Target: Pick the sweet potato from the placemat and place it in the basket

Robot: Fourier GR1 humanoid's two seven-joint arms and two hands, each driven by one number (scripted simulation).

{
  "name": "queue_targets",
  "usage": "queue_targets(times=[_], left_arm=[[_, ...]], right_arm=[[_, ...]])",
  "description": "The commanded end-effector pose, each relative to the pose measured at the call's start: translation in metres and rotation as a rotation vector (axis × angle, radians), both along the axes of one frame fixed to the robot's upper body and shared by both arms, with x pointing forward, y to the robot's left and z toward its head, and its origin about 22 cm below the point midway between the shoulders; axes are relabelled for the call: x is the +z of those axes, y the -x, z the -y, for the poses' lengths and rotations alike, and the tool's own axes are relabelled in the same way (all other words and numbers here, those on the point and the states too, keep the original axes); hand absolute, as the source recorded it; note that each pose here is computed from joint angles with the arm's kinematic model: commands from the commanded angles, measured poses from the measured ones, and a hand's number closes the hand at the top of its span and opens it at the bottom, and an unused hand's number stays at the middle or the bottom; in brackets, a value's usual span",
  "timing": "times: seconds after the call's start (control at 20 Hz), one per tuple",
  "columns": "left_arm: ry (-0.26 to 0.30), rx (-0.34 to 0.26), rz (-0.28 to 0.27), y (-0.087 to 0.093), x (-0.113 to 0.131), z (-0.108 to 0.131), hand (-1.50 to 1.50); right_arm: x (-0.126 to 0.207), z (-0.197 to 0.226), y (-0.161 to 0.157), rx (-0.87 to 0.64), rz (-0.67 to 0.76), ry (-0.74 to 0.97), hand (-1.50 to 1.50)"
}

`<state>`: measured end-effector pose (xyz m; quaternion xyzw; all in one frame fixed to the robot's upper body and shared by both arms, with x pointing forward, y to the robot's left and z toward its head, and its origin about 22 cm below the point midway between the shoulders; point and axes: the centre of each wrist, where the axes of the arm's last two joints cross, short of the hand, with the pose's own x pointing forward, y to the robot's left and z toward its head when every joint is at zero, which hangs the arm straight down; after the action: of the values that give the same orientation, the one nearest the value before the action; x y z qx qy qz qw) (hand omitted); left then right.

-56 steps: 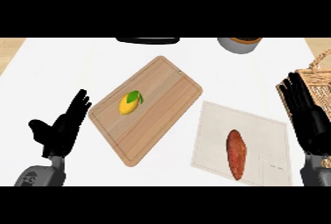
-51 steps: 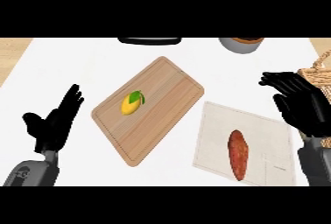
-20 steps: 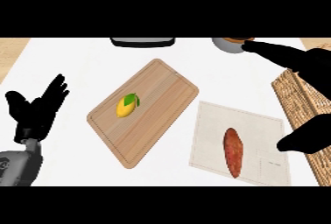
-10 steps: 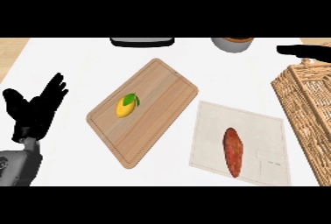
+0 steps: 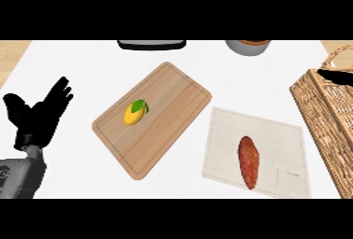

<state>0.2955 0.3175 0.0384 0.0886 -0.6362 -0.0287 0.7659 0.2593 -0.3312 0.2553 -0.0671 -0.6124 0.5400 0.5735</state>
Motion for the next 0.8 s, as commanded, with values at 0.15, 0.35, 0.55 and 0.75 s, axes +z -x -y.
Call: queue_targets(times=[0.15, 0.35, 0.55, 0.75], left_arm=[[-0.002, -0.017, -0.004, 0.014, -0.006, -0.008, 0.00], [-0.009, -0.022, 0.015, 0.008, -0.003, 0.004, 0.00], [-0.009, -0.027, -0.002, 0.014, -0.001, 0.000, 0.00], [0.005, -0.016, -0.017, 0.002, -0.008, 0.015, 0.00]], right_arm=[[-0.069, -0.004, 0.006, -0.015, 0.011, -0.052, -1.50], [-0.109, -0.036, 0.010, -0.028, 0.059, -0.079, -1.50], [-0.135, -0.032, -0.010, -0.053, 0.057, -0.163, -1.50], [-0.163, -0.056, -0.008, -0.042, 0.022, -0.213, -1.50]])
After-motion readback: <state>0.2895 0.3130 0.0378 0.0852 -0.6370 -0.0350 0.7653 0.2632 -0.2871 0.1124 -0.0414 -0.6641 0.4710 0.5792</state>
